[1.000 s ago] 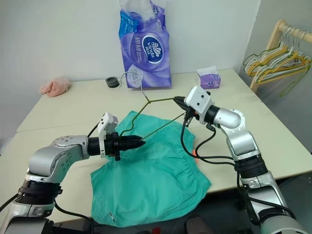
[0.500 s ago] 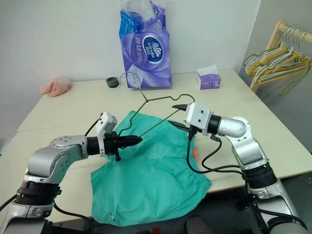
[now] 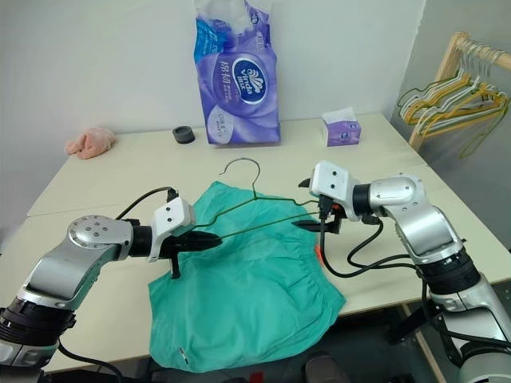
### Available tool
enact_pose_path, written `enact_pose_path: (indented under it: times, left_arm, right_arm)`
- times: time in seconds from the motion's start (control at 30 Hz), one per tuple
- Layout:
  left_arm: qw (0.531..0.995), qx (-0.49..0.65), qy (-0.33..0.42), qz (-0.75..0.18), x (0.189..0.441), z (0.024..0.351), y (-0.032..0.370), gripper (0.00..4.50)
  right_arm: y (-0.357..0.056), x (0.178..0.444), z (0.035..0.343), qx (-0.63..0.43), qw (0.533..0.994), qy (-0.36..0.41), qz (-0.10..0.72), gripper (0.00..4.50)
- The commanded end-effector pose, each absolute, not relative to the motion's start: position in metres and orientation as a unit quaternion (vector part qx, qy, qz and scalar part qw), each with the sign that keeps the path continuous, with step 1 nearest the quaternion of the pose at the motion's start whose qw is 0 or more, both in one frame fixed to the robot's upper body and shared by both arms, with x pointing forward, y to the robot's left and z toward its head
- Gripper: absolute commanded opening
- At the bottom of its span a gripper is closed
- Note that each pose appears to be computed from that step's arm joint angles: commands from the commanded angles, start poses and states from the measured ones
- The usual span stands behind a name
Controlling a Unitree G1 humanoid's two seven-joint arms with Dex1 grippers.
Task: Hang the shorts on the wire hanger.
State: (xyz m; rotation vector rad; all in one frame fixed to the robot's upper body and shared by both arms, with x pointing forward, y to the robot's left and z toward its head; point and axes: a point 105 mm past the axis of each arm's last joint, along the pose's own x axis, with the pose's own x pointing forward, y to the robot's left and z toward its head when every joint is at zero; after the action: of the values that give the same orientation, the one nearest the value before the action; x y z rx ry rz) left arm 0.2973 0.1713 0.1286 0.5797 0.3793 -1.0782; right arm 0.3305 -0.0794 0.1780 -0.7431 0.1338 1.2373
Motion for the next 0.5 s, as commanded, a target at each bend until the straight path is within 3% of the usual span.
enact_pose_path:
  times: [0.03,0.13,0.23,0.5]
  left_arm:
    - [0.791,0.300,0.155,-0.510,0.296,0.140,0.167,0.00]
    - [0.788,0.305,0.154,-0.512,0.294,0.141,0.168,0.00]
    - [0.784,0.308,0.156,-0.515,0.292,0.141,0.171,0.00]
    - [0.784,0.308,0.156,-0.515,0.291,0.138,0.174,0.00]
  right_arm:
    - [-0.070,0.340,0.179,-0.370,0.732,0.064,0.569,4.46]
    - [-0.066,0.346,0.169,-0.378,0.717,0.093,0.577,4.46]
    - [-0.066,0.352,0.157,-0.384,0.705,0.126,0.583,3.91]
    - [-0.072,0.354,0.147,-0.394,0.690,0.158,0.587,1.12]
